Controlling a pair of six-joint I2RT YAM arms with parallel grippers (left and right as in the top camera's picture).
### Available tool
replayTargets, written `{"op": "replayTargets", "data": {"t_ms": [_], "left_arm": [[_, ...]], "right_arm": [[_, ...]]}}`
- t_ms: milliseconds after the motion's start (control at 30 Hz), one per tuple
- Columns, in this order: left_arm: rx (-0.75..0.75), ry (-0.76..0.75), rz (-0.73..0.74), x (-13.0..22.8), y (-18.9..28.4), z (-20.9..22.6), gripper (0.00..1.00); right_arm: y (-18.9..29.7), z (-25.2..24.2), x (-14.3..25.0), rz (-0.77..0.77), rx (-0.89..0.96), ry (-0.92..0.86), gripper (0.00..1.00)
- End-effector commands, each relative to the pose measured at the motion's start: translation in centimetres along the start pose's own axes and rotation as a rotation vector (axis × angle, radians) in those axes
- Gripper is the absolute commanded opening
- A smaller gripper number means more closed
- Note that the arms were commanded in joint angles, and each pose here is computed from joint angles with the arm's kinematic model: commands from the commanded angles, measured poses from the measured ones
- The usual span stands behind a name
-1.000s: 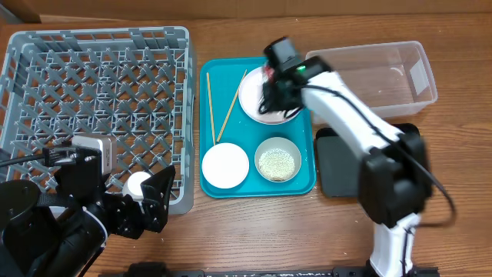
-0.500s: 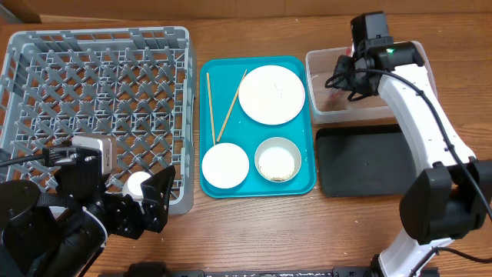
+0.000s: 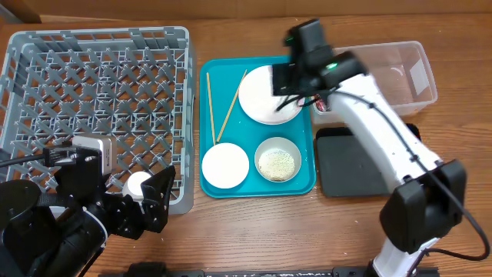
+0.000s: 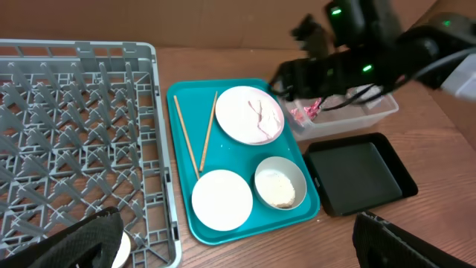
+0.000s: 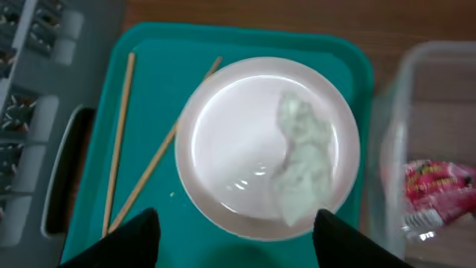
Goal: Sort waste into correct bins and load items into the dishwasher
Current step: 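Grasp the tissue on the white plate with the right gripper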
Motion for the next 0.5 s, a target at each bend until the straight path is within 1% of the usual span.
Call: {"op": "replayTargets", "data": {"t_ms": [0,67,200,267,333,367,467], "left_arm": [[0.017,-0.024,-0.001,-0.1,0.2,-0.4,1.00],[0.017,-0.024,-0.001,-0.1,0.2,-0.4,1.00],[0.017,-0.024,-0.001,-0.1,0.2,-0.4,1.00],[0.017,-0.024,-0.002,-0.1,0.2,-0.4,1.00],[0.017,-0.024,-0.001,-0.1,0.2,-0.4,1.00],[0.017,-0.024,-0.002,-0.1,0.2,-0.4,1.00],[0.017,-0.024,-0.001,-0.1,0.2,-0.4,1.00]], "right_arm": [[-3.0,-1.8,0.5,0.019,0.226,0.050,0.68],[-4.9,-2.3,1.1,0.037,0.272,0.044,0.68],[-9.1,-3.4,3.0,0.104,0.300,0.044,0.68],[-11.3,-4.6,4.6,0.158,0.317,0.035,0.68],[-12.2,-4.7,5.3,0.180,0.306,0.032,0.66],[-12.5,-4.5,5.6,0.190,0.291,0.031,0.59],[-12.9,-3.8,6.2,0.217,0.248,0.030,0.33]]}}
Point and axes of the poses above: each gripper's point midway between its finger pads, its own y axis back along the fingers, its own z axis along the line the jaws close on, x = y × z, the point moved 1 cm from there along y, back along the fingers, and after that the axes turned 12 degrees about y, right-handed, at the moved point
